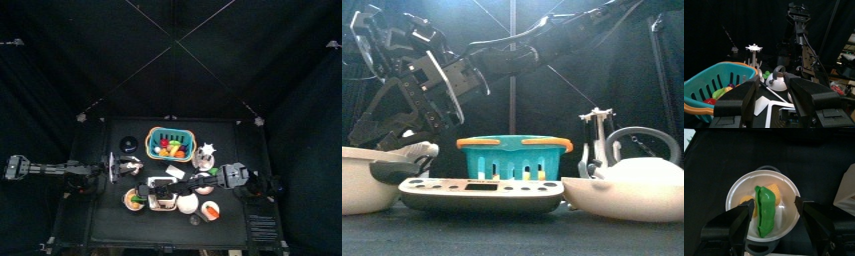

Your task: Grab carrot

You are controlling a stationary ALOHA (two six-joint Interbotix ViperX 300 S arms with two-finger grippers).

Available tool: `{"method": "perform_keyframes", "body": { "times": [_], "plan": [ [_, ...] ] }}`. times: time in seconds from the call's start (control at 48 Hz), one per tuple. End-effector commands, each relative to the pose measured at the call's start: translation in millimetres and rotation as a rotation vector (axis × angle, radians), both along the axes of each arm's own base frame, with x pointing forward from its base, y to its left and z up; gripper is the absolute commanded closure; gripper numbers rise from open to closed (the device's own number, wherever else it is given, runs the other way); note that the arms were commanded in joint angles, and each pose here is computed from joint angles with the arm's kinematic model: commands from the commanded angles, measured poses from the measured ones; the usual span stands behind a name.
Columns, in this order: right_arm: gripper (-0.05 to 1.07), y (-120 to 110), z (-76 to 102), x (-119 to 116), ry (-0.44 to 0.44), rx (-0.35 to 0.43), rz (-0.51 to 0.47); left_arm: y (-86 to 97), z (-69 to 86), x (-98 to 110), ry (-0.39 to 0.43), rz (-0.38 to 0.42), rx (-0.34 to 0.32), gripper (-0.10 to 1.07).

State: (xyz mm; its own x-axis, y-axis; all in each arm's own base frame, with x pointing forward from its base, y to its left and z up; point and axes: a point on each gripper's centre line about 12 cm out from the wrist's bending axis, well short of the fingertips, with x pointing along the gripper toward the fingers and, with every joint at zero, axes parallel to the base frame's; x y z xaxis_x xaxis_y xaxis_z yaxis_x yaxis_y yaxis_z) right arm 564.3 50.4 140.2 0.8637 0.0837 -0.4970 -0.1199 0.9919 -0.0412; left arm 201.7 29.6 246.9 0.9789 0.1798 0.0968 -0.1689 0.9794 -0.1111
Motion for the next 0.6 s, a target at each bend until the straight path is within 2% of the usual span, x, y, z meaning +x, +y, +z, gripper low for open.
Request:
{"method": "perform_keyframes", "body": {
  "times": [0.0,0.062,0.146,0.188,0.333,0.458,0.583],
  "plan": [
    [0.07,1.5,42.3,-11.2,-0.027,-0.008,-0.01,1.2,4.4,1.7,-0.012,0.005,0.0,0.16],
    [0.07,-0.1,58.9,-36.8,0.031,-0.013,-0.042,1.1,3.7,1.6,-0.009,0.005,0.001,0.16],
    [0.07,13.2,76.5,-74.7,0.057,0.009,-0.03,1.6,2.4,1.6,0.001,0.006,-0.001,0.15],
    [0.07,19.8,79.4,-92.7,0.071,0.029,-0.022,1.8,1.2,1.7,0.012,0.006,-0.004,0.16],
    [0.07,33.1,68.4,-152.7,0.175,0.194,-0.067,2.3,1.9,2.3,0.016,0.008,-0.005,0.16],
    [0.07,45.1,55.0,-200.7,0.321,0.335,-0.126,2.7,1.6,2.9,0.019,0.01,-0.006,0.16],
    [0.07,65.7,46.3,-244.1,0.519,0.511,-0.182,3.0,0.6,3.0,0.022,0.011,-0.006,0.16]
  ]
}}
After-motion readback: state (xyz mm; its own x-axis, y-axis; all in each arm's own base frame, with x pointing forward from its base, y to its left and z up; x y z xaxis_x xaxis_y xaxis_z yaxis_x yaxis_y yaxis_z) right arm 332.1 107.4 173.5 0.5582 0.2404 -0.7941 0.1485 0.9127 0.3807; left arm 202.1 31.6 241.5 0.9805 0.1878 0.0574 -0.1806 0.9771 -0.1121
